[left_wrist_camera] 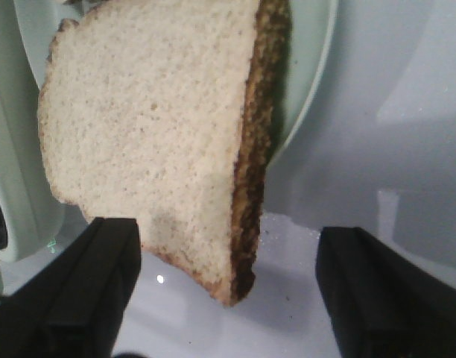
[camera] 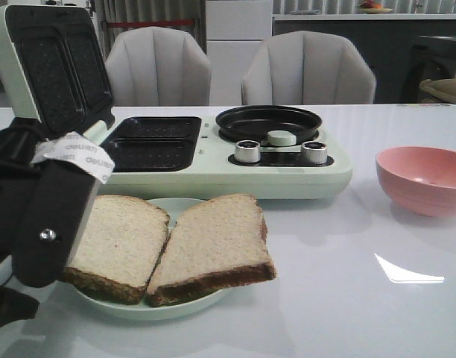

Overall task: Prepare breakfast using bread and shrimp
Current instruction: 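Lower the left gripper and grasp the bread slice nearest it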

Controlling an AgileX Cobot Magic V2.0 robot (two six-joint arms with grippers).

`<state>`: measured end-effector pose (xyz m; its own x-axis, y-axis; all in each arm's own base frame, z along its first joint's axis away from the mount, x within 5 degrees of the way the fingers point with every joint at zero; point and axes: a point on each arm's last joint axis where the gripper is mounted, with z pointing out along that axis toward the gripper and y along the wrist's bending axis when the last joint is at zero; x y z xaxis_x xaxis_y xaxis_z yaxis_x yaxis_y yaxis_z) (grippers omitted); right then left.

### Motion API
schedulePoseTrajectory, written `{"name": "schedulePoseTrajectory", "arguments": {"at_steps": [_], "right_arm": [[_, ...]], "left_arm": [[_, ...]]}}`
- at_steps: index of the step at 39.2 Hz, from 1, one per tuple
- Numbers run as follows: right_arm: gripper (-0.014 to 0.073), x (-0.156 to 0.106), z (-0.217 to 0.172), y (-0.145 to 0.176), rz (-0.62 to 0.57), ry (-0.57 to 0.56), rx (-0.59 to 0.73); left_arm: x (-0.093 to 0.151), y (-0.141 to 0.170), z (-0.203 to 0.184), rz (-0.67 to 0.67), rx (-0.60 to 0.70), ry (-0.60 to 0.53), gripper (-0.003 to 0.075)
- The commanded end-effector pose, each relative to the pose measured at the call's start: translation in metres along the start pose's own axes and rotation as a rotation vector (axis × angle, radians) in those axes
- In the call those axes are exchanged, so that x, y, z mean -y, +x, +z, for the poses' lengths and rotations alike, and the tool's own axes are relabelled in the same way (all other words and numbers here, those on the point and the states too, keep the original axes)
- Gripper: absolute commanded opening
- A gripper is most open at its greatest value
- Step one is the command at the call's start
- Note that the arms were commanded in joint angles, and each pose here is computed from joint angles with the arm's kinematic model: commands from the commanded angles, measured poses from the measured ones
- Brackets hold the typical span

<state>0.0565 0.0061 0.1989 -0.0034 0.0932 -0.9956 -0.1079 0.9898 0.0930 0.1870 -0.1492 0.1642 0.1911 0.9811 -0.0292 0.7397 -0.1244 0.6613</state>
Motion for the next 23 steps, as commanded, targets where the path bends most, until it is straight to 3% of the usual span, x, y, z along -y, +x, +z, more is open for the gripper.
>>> {"name": "schedulePoseTrajectory", "arguments": {"at_steps": [1, 16, 23], "right_arm": [[0.0135, -0.001, -0.003, -0.013, -0.011, -0.006, 0.112], [0.0135, -0.001, -0.003, -0.013, -0.011, -0.006, 0.112], [0.0135, -0.001, -0.003, -0.013, -0.011, -0.006, 0.112]], "left_arm": [[-0.013, -0.006, -0.001, 0.008, 0.014, -0.044, 0.0545], [-0.026, -0.005, 0.018, 0.032, -0.024, -0.048, 0.0540], [-0.022, -0.006, 0.028, 0.072, -0.034, -0.024, 0.0433]]}}
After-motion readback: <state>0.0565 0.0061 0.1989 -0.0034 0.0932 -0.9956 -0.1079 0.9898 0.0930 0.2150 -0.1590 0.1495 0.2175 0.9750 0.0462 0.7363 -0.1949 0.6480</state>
